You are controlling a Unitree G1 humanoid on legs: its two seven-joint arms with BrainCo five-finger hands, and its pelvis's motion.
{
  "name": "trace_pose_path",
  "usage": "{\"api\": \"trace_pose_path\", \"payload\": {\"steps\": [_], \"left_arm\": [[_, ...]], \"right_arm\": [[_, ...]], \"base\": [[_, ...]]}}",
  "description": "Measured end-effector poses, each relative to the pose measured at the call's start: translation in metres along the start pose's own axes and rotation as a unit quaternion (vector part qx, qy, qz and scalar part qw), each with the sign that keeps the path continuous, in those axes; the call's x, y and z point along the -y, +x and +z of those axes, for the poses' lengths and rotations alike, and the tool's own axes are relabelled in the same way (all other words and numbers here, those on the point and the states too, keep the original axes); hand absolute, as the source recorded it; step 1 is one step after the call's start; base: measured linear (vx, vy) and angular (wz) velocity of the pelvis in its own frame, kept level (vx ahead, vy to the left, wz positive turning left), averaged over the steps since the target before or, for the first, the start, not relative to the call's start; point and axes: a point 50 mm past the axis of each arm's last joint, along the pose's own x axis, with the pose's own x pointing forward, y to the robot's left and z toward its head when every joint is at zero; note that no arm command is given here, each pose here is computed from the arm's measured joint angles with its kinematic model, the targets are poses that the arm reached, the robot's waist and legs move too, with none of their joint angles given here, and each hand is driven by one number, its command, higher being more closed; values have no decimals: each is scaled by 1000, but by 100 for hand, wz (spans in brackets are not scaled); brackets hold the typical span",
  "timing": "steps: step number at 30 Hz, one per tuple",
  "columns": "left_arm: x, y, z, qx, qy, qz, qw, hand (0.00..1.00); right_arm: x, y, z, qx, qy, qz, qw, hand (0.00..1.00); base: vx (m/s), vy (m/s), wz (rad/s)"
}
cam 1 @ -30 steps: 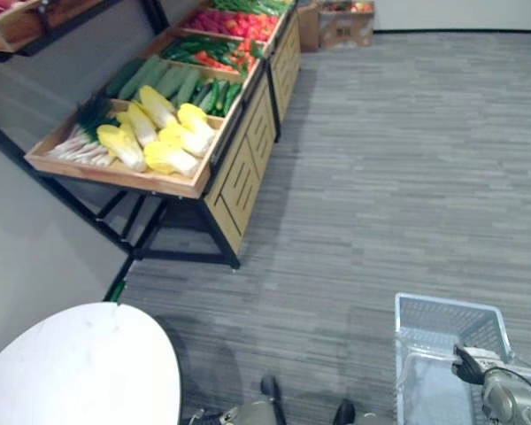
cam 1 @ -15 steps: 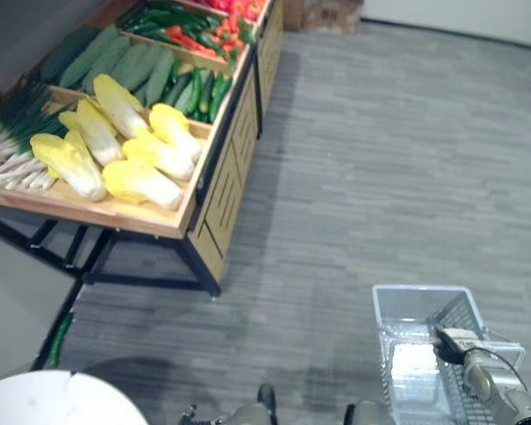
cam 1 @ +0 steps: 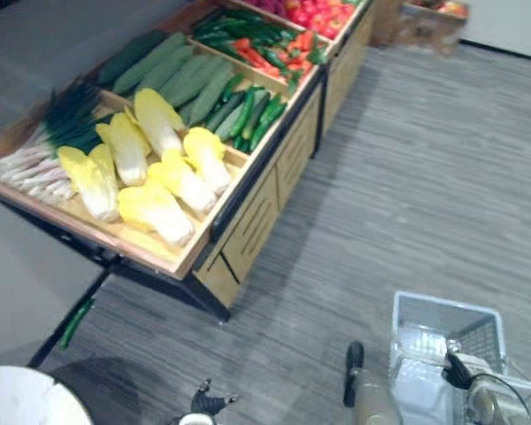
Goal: Pick vegetable in the basket
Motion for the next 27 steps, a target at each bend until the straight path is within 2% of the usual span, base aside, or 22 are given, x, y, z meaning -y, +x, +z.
{"api": "trace_pose_path", "payload": {"steps": [9, 15, 20, 22, 27], "left_arm": [[-5, -3, -9, -11, -36, 16, 999, 0], [-5, -2, -3, 1, -31, 17, 999, 0], [-17, 1, 0, 7, 2, 28, 1000, 0], [-20, -1, -7, 0, 23, 30, 999, 0], [-18, -6, -31, -46, 19, 35, 998, 0]], "right_arm": [[-25, -13, -19, -39, 15, 41, 998, 100], [-27, -18, -27, -59, 29, 32, 997, 100], [-34, -18, -16, -51, 48, 36, 997, 100], [-35, -16, -11, -39, 33, 42, 998, 100], [-35, -13, -13, -39, 24, 34, 998, 100]], "base": [[328, -252, 69], [203, 89, 60], [124, 79, 66], [55, -13, -2], [10, -5, -35]]}}
